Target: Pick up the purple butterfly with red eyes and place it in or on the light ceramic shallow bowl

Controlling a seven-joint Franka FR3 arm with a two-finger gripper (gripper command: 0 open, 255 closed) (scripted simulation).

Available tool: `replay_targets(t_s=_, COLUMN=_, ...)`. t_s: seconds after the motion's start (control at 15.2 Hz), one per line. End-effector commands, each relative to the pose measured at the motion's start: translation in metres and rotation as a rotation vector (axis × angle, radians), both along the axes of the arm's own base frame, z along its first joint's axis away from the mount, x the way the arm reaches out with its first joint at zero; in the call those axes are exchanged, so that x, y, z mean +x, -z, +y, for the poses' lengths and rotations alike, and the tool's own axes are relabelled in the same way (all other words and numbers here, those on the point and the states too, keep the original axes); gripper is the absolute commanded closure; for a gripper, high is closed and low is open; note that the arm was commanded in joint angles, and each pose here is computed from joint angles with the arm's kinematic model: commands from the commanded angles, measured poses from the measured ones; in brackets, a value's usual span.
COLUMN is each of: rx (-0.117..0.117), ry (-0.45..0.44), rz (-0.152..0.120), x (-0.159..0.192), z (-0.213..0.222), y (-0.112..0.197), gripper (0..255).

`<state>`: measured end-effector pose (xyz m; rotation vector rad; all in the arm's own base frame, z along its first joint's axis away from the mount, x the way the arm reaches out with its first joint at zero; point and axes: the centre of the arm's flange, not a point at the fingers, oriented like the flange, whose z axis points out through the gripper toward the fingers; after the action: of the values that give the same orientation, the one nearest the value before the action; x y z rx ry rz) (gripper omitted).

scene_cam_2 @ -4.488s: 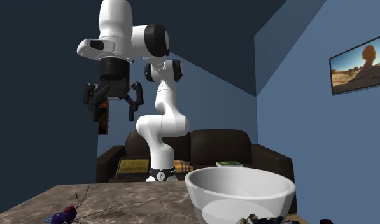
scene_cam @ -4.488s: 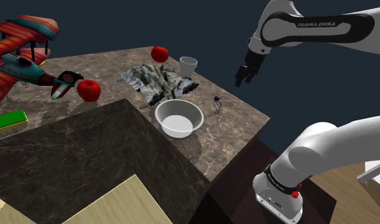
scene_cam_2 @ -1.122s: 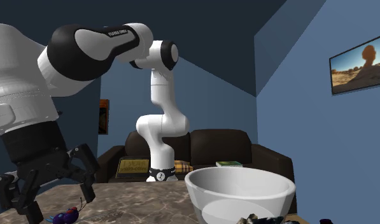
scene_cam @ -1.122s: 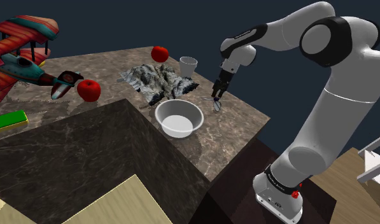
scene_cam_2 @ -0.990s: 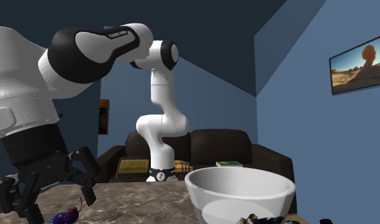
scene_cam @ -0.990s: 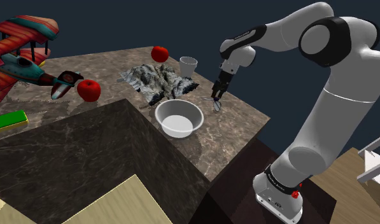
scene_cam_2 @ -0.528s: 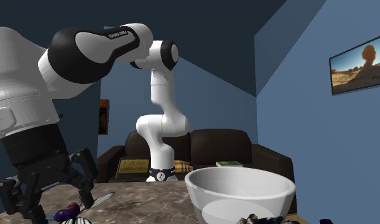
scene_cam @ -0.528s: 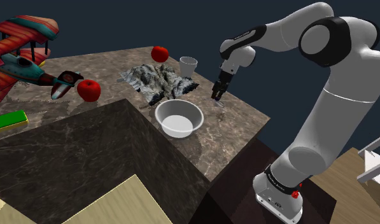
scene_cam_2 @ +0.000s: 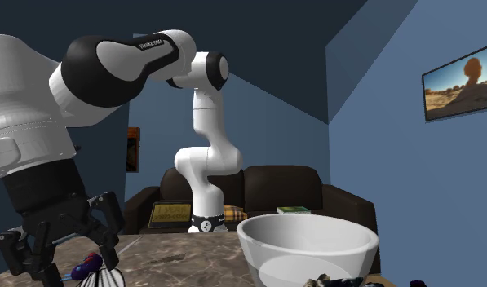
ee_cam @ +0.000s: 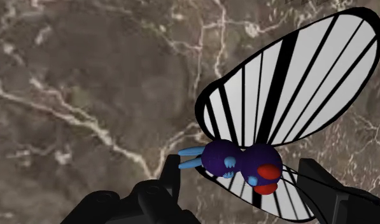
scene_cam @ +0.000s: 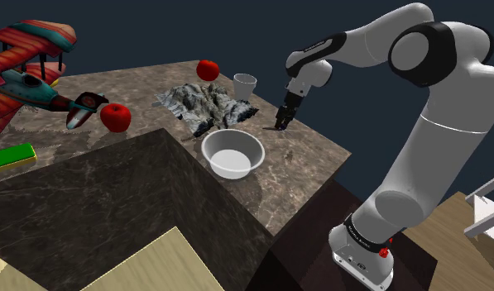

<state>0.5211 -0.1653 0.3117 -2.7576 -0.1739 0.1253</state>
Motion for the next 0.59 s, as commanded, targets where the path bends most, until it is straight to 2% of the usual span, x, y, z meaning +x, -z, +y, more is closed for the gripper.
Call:
replay_targets(t_s=0.0, rx=0.001, ry=-0.001, rz=0.001, x=0.0, z=0.0, y=0.001, gripper=255)
replay_targets(t_s=0.53, rx=0.001, ry=-0.001, rz=0.001, x=0.0, z=0.0, y=-0.042, gripper=255)
